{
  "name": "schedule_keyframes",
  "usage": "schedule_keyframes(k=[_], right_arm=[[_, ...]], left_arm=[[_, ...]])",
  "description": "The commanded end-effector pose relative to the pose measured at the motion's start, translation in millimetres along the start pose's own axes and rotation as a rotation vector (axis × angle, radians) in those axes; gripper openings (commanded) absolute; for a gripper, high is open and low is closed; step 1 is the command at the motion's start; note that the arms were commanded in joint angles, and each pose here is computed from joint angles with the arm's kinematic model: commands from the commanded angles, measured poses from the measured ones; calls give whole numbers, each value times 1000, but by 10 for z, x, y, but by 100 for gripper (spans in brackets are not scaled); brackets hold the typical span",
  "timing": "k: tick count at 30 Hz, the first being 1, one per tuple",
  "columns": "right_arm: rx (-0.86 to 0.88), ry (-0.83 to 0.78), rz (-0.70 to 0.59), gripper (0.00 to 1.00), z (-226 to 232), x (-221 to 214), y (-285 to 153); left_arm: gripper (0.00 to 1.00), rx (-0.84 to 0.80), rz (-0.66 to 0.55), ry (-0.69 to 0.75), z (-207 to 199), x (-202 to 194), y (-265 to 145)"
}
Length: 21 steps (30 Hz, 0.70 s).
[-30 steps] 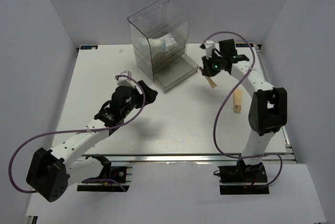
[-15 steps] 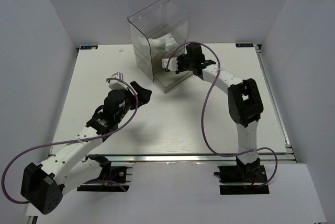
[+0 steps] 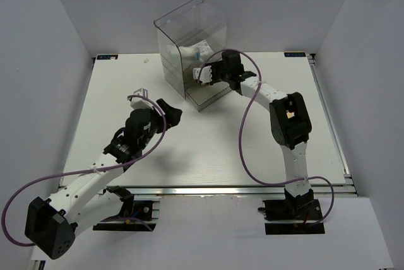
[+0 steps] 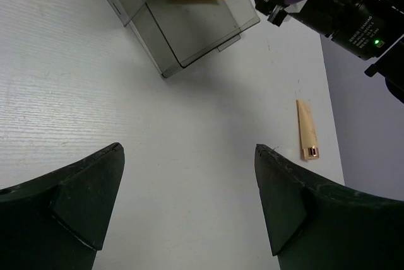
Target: Organize the makeup
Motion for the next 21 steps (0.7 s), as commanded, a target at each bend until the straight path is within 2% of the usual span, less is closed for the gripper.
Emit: schedule_keyframes(k=[1,2,3,4,5,6,8,9,10,11,12,13,16,19,21], right_arm=[[-240,181,-9,36,-603,198,-452],[-285,414,6,19,-614,170,-552],[-273,565,52,6,-636,56,-771],[-254,716,82,0,-605,-37,-887],[-238,980,83,0,-566,-43,-996],[-228,1137,143,0,-527,-277,-1194],[-55,1496,316,16,-13,-505,-1422],[-83,1600,373,24,77,-708,-1701],[-97,1660,411,40,219,-802,-1855],[-67,1718,500,46,605,-928,-1967],[-139,1731,508,55,604,-980,-2241],[-172,1753,540,73,679,-1059,-2391],[-232,1809,705,84,934,-1182,-2697],[-297,1791,834,86,1141,-1274,-2843],[-316,1766,849,86,1258,-1297,-2853]], left_arm=[[93,-7,-25,-8,-7,40,-2],[93,-5,-24,-10,2,30,5],[92,-9,-27,-18,-2,28,10],[91,-10,-27,-20,-3,19,15],[91,-12,-26,-21,-1,11,23],[90,-13,-25,-23,0,1,37],[85,-19,-20,-21,-2,-7,49],[84,-19,-20,-19,0,-9,62],[83,-23,-18,-17,-7,-11,66],[83,-19,-12,-15,6,-24,78],[83,-17,-4,-8,12,-39,91],[84,-32,-22,-12,-10,-11,110],[87,-39,-11,-8,-11,-41,163],[88,-52,6,-5,-17,-65,218],[89,-63,14,6,-26,-70,231]])
Point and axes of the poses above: each gripper's point midway between its finger pads, its own y axis out along the fingers, its own z axis along the line the jaws close on, x = y × z, the point moved 10 cm from there along -y, back along the fingers, and after that the axes turned 10 degrees about y, right-handed, at the moved point
